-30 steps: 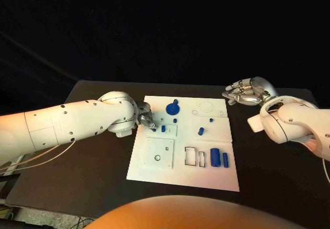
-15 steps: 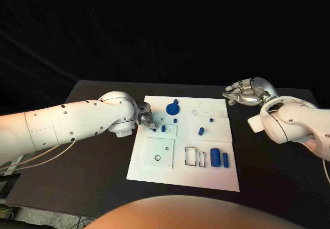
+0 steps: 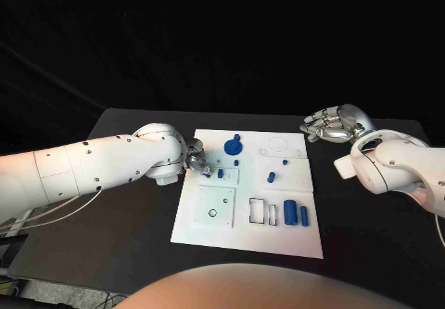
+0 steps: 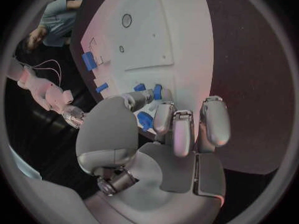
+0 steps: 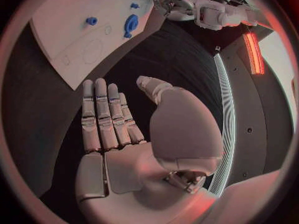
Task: Assemble the parts on the task board
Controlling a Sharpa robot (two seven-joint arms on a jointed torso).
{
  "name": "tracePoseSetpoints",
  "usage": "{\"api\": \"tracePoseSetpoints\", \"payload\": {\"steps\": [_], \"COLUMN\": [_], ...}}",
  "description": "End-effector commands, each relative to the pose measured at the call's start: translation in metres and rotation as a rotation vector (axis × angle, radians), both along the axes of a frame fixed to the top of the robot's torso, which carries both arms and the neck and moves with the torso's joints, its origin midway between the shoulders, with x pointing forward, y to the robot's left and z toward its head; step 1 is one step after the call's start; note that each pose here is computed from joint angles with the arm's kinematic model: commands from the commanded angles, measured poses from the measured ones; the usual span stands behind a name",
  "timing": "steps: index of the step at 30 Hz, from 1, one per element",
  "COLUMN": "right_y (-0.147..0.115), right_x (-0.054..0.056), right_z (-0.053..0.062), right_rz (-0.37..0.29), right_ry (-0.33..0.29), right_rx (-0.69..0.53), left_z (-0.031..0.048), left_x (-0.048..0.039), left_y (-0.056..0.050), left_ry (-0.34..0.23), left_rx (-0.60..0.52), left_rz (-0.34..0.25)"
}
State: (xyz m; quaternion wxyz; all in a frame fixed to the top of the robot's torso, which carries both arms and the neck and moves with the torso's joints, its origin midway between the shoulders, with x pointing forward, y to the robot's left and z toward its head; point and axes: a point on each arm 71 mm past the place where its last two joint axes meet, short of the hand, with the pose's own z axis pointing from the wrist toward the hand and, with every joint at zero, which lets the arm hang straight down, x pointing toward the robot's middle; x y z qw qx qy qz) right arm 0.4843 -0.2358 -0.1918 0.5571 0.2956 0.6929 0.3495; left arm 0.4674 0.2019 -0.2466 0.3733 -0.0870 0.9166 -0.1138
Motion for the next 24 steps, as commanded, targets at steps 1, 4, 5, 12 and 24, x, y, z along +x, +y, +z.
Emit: {"api": "tracePoseSetpoints", "payload": {"steps": [1,4,5,12,24], "right_y": [0.0018,0.0018,0.0019,0.0018,0.0026], "right_x": [-0.0003,-0.0003,-0.0003,-0.0004,-0.0009], "right_z": [-0.0005,-0.0007,-0.0008,-0.0010,-0.0011], "right_rz": [0.020,0.020,0.020,0.020,0.023], "right_ry": [0.000,0.001,0.001,0.002,0.003], "right_rx": [-0.007,-0.008,-0.008,-0.008,-0.007], "left_z": [-0.0035,-0.0038,-0.0039,-0.0042,-0.0052], "left_x": [-0.0027,-0.0026,-0.0026,-0.0017,0.0014], "left_y": [-0.0008,-0.0007,-0.0007,-0.0001,0.0023], "left_ry": [0.040,0.044,0.044,0.044,0.040], "left_rx": [0.020,0.021,0.022,0.020,0.020], "left_rz": [-0.019,-0.018,-0.018,-0.013,0.002]}}
